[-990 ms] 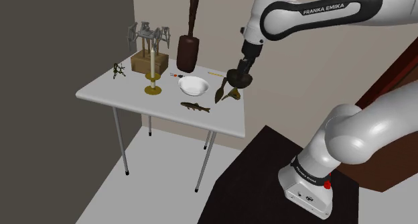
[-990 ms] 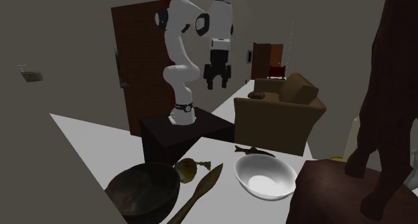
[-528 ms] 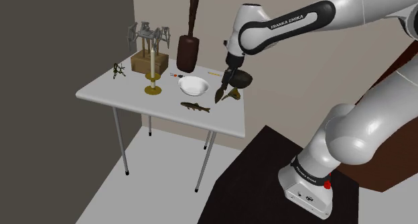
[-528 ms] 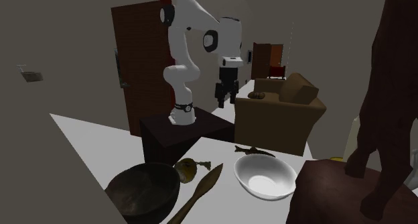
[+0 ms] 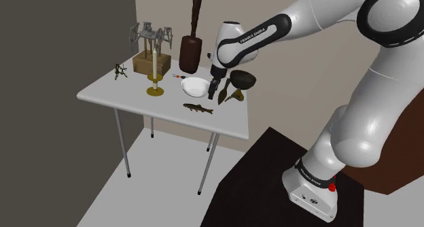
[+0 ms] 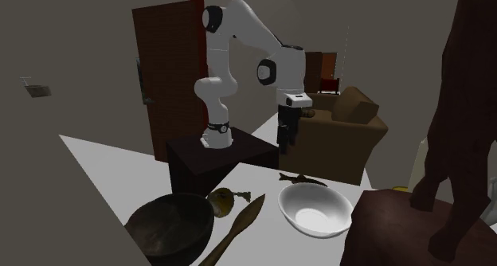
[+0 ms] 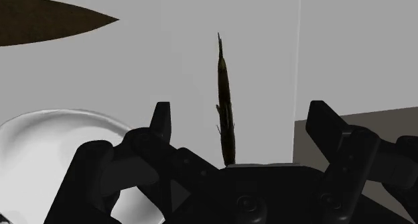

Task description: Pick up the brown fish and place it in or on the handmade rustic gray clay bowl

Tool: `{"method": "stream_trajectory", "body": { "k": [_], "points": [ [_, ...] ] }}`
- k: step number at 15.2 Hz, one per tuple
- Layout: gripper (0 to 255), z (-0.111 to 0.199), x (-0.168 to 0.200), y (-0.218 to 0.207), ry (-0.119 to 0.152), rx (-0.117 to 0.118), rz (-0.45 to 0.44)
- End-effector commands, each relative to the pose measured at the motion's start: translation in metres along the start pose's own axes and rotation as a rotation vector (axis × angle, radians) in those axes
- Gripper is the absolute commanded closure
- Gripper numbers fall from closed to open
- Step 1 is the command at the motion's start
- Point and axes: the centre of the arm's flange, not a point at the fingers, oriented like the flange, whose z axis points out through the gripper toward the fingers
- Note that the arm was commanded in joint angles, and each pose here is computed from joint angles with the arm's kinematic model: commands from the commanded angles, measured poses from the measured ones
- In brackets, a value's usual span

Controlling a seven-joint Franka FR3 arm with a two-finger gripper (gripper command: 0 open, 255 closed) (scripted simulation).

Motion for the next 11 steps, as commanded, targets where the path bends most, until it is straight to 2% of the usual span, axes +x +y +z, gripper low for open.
{"method": "stream_trajectory", "body": {
  "k": [1,6,11],
  "points": [
    [0,0.025,0.015,0.001,0.005,0.008,-0.036],
    [0,0.074,0.057,0.000,0.016,0.028,-0.123],
    [0,0.098,0.060,0.000,0.016,0.029,-0.128]
  ]
}}
